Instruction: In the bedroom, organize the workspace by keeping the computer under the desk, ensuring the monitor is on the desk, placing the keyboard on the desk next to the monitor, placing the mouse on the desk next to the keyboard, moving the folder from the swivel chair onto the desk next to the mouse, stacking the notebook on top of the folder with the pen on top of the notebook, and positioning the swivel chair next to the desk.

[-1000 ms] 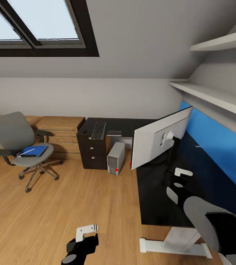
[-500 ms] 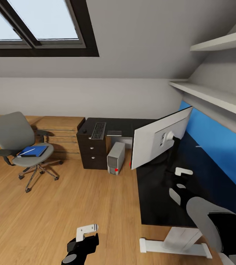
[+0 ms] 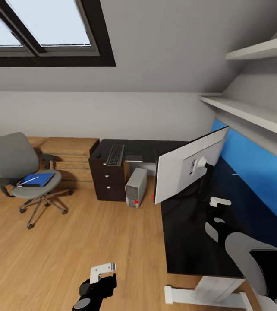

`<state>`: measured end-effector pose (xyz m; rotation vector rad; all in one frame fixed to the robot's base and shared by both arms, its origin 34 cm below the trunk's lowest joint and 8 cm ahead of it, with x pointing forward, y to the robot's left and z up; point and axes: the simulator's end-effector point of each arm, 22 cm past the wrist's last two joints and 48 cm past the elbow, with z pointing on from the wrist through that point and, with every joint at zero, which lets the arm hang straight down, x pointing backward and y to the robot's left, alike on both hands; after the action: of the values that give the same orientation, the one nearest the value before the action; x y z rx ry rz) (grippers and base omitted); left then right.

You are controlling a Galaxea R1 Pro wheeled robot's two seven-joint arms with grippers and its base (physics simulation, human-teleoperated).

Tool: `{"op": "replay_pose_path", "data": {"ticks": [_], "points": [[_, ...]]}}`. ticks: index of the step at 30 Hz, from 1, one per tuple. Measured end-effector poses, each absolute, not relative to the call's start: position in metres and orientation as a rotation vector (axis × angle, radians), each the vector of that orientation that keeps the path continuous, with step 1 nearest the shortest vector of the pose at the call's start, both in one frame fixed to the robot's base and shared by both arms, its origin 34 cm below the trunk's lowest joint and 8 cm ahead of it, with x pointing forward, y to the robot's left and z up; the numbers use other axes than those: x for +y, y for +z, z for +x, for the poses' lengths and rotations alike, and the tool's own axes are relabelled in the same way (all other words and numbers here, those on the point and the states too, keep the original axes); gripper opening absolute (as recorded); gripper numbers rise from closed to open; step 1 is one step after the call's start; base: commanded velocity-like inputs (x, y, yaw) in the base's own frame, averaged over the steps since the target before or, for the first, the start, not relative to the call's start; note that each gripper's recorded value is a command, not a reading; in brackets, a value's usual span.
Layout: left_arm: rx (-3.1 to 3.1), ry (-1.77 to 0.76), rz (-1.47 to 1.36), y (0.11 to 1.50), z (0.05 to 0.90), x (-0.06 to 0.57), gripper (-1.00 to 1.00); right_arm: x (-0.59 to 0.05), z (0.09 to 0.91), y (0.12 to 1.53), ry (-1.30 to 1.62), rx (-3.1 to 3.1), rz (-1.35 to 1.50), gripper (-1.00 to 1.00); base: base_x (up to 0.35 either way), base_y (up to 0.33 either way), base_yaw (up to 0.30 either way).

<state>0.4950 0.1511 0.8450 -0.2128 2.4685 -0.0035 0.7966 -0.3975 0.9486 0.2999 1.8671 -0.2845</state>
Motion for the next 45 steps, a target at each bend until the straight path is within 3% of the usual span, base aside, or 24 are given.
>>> {"op": "replay_pose_path", "data": {"ticks": [45], "points": [[2.470,-0.009,-0.207,0.845,0.495,0.149,1.00,-0.417,0.794,0.952,-0.313,1.858,0.307,1.00,0.112,-0.047,0.000]]}}
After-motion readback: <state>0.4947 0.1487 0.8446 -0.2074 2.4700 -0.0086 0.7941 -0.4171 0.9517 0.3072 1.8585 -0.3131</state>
